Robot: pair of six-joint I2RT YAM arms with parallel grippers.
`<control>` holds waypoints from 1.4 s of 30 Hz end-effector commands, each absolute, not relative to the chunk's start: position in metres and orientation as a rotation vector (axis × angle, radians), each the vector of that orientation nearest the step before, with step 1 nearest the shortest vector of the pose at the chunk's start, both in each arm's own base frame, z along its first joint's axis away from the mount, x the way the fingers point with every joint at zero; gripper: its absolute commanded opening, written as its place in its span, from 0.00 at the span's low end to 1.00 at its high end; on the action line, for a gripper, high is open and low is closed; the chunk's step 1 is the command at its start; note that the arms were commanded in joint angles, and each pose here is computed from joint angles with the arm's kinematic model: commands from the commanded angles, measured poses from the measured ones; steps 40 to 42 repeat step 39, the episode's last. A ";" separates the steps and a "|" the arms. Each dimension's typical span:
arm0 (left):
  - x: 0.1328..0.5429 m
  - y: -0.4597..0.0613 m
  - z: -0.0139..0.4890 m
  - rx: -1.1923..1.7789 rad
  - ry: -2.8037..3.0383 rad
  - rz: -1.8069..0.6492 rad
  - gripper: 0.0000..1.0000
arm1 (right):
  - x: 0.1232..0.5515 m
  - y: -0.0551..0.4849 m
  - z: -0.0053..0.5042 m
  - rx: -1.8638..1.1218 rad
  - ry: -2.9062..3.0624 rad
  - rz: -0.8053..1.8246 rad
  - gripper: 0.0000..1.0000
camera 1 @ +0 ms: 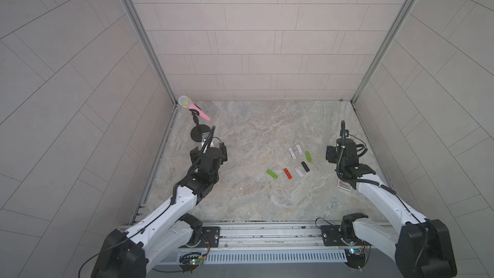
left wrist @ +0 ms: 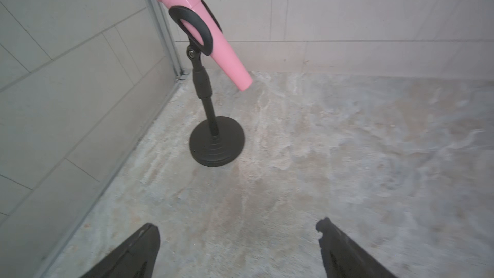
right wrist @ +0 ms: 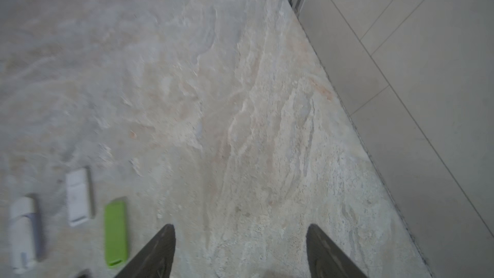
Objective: Close the usb drive cover
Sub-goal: Reset both arms
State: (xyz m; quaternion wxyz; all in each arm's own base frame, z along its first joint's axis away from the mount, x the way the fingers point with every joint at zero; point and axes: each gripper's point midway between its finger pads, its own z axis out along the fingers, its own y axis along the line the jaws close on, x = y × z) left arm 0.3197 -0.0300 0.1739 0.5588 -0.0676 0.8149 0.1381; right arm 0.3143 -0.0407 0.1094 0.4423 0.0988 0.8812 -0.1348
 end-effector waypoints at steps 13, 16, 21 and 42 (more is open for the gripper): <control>0.370 0.022 0.120 -0.165 1.833 0.408 1.00 | 0.383 -0.017 0.094 0.036 1.864 -0.065 0.77; 0.376 0.037 0.098 -0.233 1.824 0.314 1.00 | 0.379 -0.019 0.098 0.042 1.824 -0.074 0.77; 0.388 0.049 0.087 -0.280 1.968 0.324 1.00 | 0.396 -0.018 0.088 0.039 1.909 -0.069 0.81; 0.388 0.043 0.091 -0.242 1.888 0.323 1.00 | 0.394 -0.028 0.090 0.092 1.913 -0.142 1.00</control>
